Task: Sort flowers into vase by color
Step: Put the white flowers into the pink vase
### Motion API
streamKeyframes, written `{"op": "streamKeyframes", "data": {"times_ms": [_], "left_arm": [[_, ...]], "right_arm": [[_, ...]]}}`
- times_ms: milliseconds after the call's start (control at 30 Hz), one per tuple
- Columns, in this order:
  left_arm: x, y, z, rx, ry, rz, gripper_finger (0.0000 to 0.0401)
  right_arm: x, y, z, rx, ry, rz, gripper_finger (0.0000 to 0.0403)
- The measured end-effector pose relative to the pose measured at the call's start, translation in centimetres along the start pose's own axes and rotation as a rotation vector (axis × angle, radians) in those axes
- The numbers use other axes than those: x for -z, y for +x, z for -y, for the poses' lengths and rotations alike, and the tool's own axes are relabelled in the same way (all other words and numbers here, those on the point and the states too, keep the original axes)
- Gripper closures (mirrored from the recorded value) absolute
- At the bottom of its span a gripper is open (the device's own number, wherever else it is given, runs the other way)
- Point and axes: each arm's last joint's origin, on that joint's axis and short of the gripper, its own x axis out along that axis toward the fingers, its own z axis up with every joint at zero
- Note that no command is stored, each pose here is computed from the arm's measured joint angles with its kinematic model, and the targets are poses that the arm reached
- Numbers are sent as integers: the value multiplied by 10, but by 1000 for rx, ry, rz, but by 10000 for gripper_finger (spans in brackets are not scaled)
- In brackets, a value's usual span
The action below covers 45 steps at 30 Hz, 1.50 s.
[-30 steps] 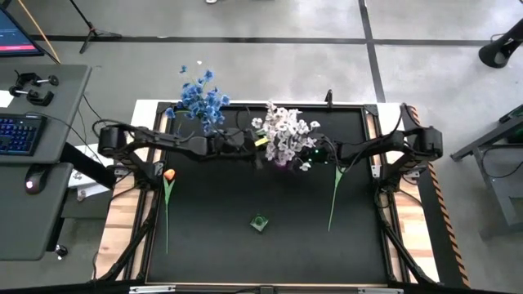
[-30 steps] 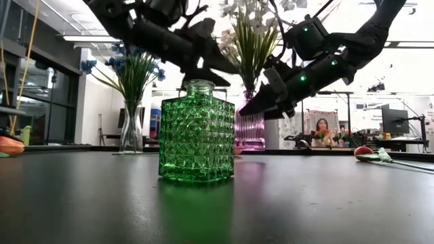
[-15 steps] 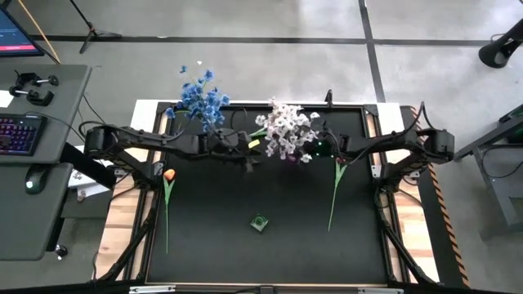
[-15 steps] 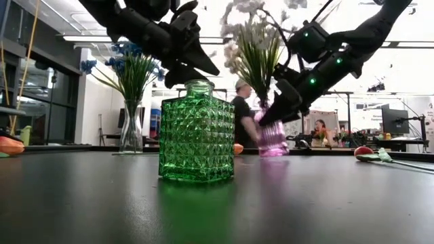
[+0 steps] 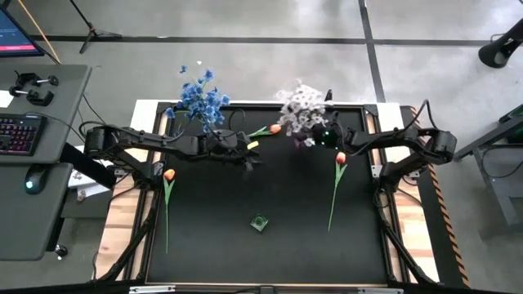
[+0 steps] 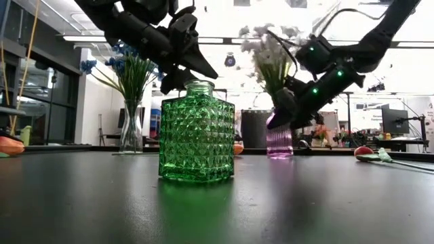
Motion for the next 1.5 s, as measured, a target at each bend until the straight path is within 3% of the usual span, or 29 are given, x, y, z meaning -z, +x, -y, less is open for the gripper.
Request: {"op": "streamKeyframes", "data": {"times_ms": [167, 633, 1033, 1367, 1500], "left_arm": [[-1, 0, 0, -1, -1, 5, 194], [-2, 0, -2, -62, -9, 41, 194], [-2, 0, -2, -62, -20, 41, 194], [-2, 0, -2, -62, -20, 41, 194], [-2, 0, -2, -61, -20, 41, 194]], "right_arm": [[14, -3, 10, -6, 147, 105, 134], [10, -2, 7, -38, 266, 109, 134], [11, -2, 4, -126, 92, 77, 126], [16, -3, 5, -104, 53, 27, 14], [18, -8, 6, -101, 43, -16, 14]]}}
